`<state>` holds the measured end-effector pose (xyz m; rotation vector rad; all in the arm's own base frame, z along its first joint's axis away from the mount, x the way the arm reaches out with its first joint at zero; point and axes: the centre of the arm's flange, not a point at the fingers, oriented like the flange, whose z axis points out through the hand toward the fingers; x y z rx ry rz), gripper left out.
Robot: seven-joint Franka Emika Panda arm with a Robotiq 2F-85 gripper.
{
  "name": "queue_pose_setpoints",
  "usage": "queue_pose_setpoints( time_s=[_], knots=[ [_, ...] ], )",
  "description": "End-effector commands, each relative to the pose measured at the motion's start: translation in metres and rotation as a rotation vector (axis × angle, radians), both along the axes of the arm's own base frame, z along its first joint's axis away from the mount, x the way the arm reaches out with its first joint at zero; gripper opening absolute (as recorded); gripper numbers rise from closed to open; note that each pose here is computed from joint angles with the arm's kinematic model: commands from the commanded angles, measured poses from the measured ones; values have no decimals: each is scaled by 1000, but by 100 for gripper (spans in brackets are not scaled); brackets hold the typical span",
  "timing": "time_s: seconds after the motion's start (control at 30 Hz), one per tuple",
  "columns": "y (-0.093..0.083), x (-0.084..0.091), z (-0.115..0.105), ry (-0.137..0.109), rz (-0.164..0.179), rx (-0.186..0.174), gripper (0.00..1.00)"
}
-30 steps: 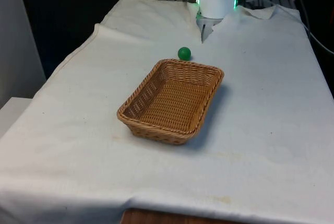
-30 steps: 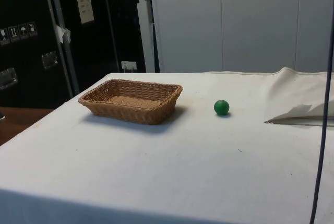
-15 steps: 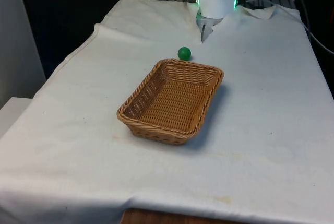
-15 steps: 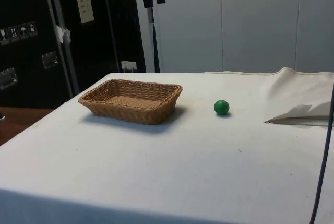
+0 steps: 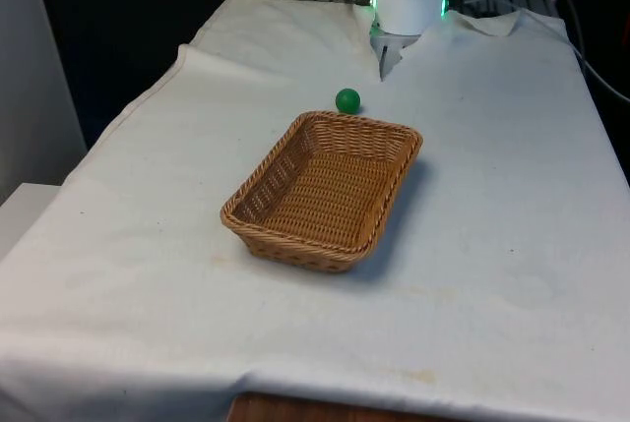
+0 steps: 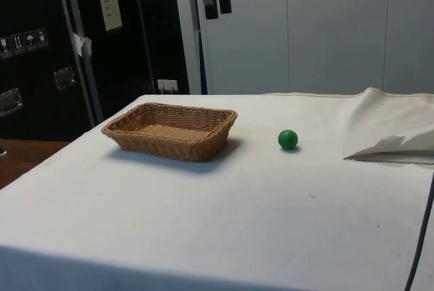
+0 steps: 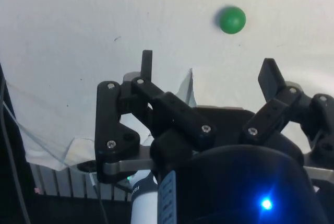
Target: Pick up the ball and place it into the basket.
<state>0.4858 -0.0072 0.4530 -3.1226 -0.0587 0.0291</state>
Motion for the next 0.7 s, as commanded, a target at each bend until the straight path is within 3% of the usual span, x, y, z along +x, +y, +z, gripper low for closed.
queue_pose_setpoints(
  time_s=[0.0, 0.03, 0.13, 0.23, 0.27, 0.3, 0.53, 0.57, 0.6, 0.67],
  knots=[
    [0, -3, -2, -1, 0, 1, 100],
    [-1, -7, -3, -18, -4, -6, 100],
    [-1, -14, -7, -25, -1, -2, 100],
    [-3, -23, -15, -29, 0, 1, 100],
    [-2, -22, -15, -16, 5, 8, 100],
    [-3, -26, -17, -30, 1, 2, 100],
    [-9, -43, -35, -38, 1, 7, 100],
    [-7, -43, -36, -24, 5, 13, 100],
    [-10, -45, -37, -39, 1, 8, 100],
    [-13, -49, -42, -40, 0, 9, 100]
  ],
)
